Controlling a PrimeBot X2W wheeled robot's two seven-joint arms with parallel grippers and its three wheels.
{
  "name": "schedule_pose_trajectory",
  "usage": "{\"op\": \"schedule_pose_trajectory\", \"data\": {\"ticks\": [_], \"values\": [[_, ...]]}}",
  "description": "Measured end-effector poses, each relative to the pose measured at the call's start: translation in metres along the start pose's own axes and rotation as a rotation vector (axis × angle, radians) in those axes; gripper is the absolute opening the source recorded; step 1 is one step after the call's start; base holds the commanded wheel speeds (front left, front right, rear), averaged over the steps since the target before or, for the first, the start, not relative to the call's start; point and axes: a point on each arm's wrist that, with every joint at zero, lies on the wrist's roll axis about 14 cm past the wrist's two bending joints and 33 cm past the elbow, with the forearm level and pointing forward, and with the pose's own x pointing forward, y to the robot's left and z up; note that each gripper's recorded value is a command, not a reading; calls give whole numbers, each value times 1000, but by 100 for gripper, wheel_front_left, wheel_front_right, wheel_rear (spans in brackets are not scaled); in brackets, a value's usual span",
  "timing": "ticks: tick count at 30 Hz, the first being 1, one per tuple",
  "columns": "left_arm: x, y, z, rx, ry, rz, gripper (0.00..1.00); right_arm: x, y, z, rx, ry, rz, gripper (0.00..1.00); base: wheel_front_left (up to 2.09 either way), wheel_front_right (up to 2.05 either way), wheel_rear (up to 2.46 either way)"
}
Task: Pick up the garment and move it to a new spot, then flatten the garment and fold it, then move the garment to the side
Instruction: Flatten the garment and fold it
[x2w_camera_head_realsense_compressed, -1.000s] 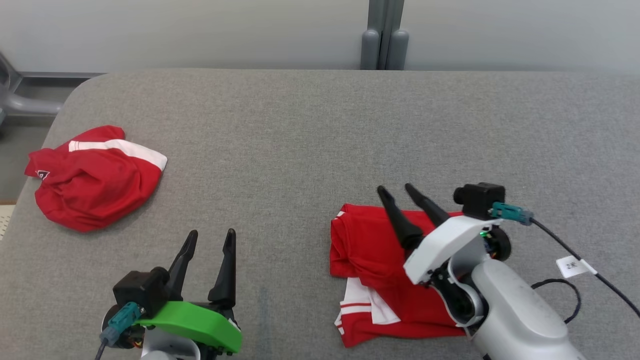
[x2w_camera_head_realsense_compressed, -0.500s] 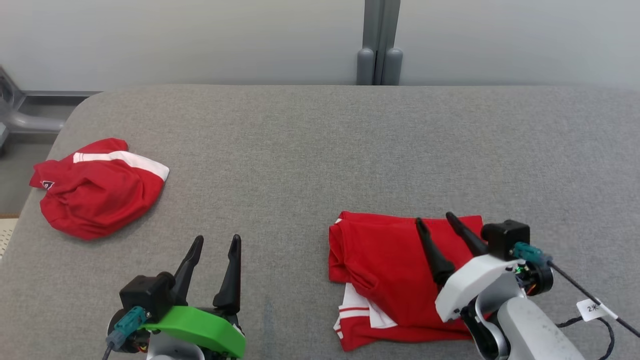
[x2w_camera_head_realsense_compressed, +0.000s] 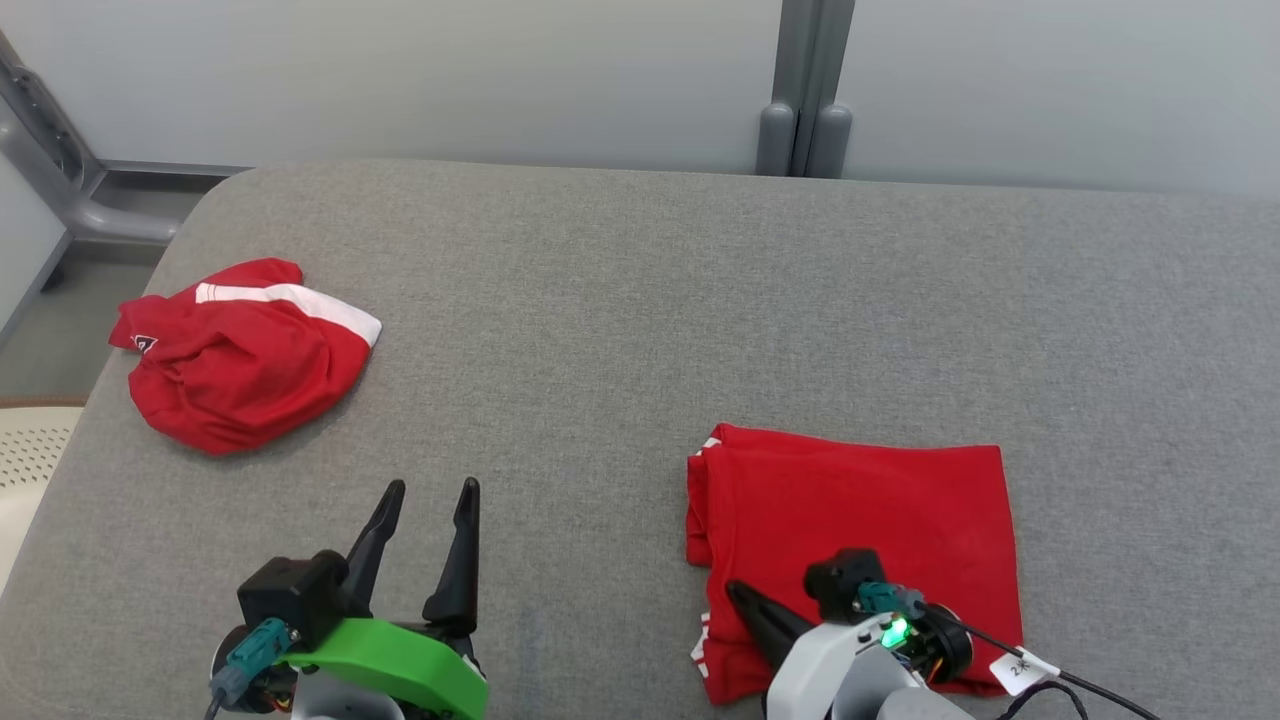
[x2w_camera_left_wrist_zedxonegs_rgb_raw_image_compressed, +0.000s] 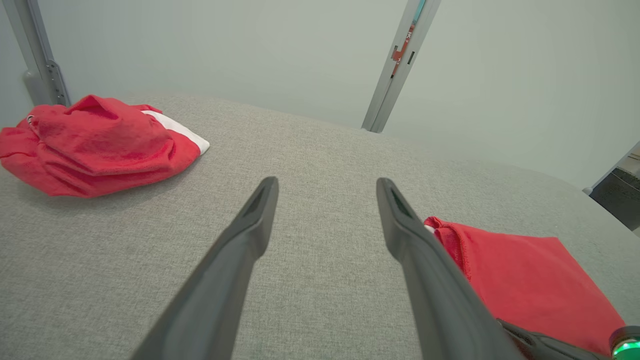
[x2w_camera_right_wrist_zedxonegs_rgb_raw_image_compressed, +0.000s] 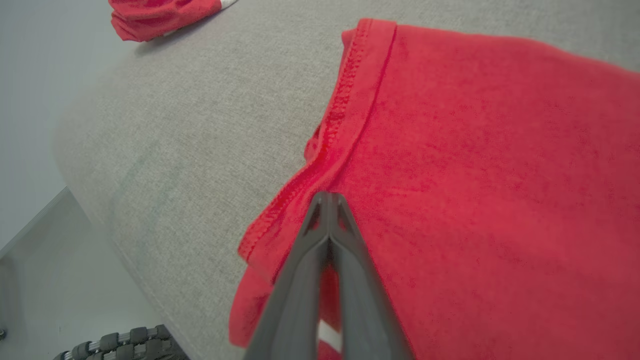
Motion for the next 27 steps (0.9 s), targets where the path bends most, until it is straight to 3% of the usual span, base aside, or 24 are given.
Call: {"op": "schedule_pose_trajectory", "data": {"ticks": [9, 13, 15, 16, 22, 27], "values": [[0, 5, -1, -5, 3, 17, 100, 9, 29, -22, -80, 86, 112, 0, 0, 0, 0], [2, 3, -1, -5, 0, 13, 100, 11, 29, -14, -87, 46, 119, 0, 0, 0, 0], [4, 1, -1, -5, 0, 7, 100, 12, 26, -5, -87, 9, 110, 46, 0, 0, 0], [5, 0, -1, -5, 1, 3, 100, 12, 23, 0, -85, -10, 103, 100, 0, 0, 0], [9, -10, -1, -6, -3, -28, 100, 8, -2, 34, -57, -132, 23, 100, 0, 0, 0], [15, -21, 3, -8, -23, -59, 100, -10, -45, 68, -63, -245, -106, 100, 0, 0, 0]]}}
